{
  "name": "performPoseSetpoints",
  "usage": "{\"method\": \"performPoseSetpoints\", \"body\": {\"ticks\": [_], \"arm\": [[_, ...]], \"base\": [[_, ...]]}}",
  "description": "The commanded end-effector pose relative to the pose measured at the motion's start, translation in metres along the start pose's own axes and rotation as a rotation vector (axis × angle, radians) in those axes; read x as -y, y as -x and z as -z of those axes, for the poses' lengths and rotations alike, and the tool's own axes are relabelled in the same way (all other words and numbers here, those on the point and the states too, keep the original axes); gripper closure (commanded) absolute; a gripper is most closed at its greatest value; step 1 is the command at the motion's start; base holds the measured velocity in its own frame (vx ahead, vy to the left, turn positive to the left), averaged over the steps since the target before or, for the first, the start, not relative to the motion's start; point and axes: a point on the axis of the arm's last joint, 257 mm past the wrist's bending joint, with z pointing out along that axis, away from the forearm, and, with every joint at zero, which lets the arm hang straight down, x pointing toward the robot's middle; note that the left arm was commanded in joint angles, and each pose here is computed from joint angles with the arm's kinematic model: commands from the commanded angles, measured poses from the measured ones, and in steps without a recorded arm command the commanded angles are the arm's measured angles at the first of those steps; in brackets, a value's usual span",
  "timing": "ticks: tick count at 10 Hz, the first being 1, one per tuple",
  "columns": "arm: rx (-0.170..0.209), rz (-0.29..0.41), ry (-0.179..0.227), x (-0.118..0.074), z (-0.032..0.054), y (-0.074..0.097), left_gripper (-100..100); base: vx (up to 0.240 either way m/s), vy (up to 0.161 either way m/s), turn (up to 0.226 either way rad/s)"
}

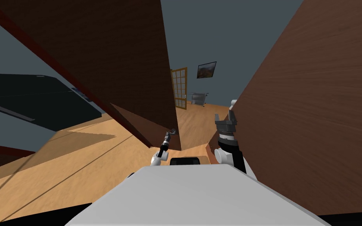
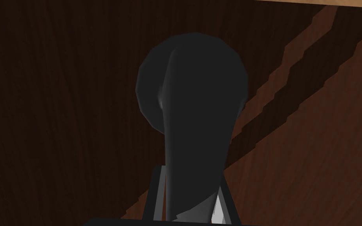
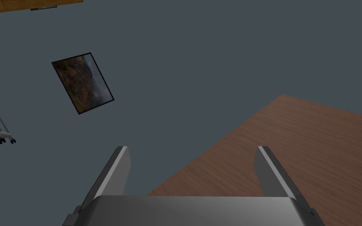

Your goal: Push the door open

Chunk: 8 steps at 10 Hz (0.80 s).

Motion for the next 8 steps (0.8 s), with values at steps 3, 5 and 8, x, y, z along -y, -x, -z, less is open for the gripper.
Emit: {"method": "performPoseSetpoints", "body": {"ticks": [3,5,8], "arm": [[0.038,0.015,-0.005,0.002,-0.0028,0.007,100],[0.063,-0.006,-0.004,0.002,-0.0007,0.026,100],[0.095,-0.026,-0.007,0.004,0.0003,0.042,100]], "base": [[0.167,-0.129,0.057],[0.124,-0.020,0.059],[0.202,-0.027,0.075]]}}
